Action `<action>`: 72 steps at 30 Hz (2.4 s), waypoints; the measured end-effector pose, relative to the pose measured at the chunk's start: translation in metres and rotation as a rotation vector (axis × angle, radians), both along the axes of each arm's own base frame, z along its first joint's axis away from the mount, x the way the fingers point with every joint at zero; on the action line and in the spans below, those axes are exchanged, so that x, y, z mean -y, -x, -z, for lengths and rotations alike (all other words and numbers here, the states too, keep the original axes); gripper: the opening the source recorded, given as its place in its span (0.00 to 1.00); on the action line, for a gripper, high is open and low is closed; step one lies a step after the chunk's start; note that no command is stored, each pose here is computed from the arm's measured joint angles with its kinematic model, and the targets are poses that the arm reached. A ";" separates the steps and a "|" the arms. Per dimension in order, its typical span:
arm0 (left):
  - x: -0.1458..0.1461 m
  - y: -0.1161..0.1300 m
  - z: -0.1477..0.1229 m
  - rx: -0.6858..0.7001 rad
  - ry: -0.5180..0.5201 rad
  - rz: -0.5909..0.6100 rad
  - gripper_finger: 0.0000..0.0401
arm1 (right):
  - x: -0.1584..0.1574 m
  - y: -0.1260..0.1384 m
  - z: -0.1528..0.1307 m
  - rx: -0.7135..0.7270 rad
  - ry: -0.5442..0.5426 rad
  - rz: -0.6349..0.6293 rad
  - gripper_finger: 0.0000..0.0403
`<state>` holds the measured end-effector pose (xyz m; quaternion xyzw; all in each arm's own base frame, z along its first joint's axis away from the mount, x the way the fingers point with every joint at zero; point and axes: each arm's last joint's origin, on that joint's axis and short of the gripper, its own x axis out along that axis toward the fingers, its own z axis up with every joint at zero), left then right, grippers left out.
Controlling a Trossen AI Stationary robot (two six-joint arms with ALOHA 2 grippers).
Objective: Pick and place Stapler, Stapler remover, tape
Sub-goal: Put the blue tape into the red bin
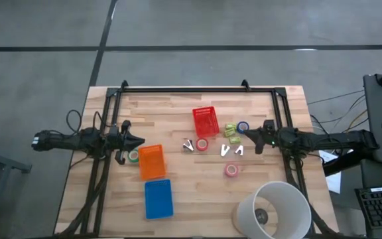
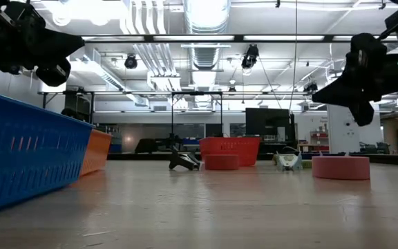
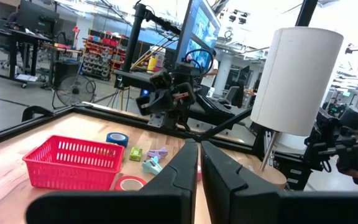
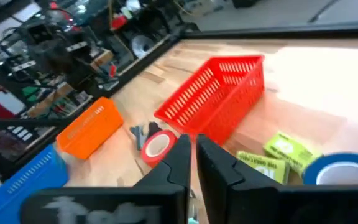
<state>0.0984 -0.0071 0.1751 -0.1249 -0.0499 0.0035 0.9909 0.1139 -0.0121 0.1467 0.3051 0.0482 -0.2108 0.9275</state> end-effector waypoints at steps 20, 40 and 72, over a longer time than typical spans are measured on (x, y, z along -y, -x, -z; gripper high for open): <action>0.000 0.000 0.000 0.000 0.000 0.000 0.06 | 0.009 -0.003 0.024 -0.111 -0.119 0.432 0.42; 0.000 0.000 0.000 0.000 0.000 0.000 0.06 | 0.029 -0.034 0.018 -0.477 -0.174 0.595 0.36; 0.000 0.000 0.000 0.000 0.000 0.000 0.06 | 0.038 -0.047 0.033 -0.647 -0.184 0.545 0.06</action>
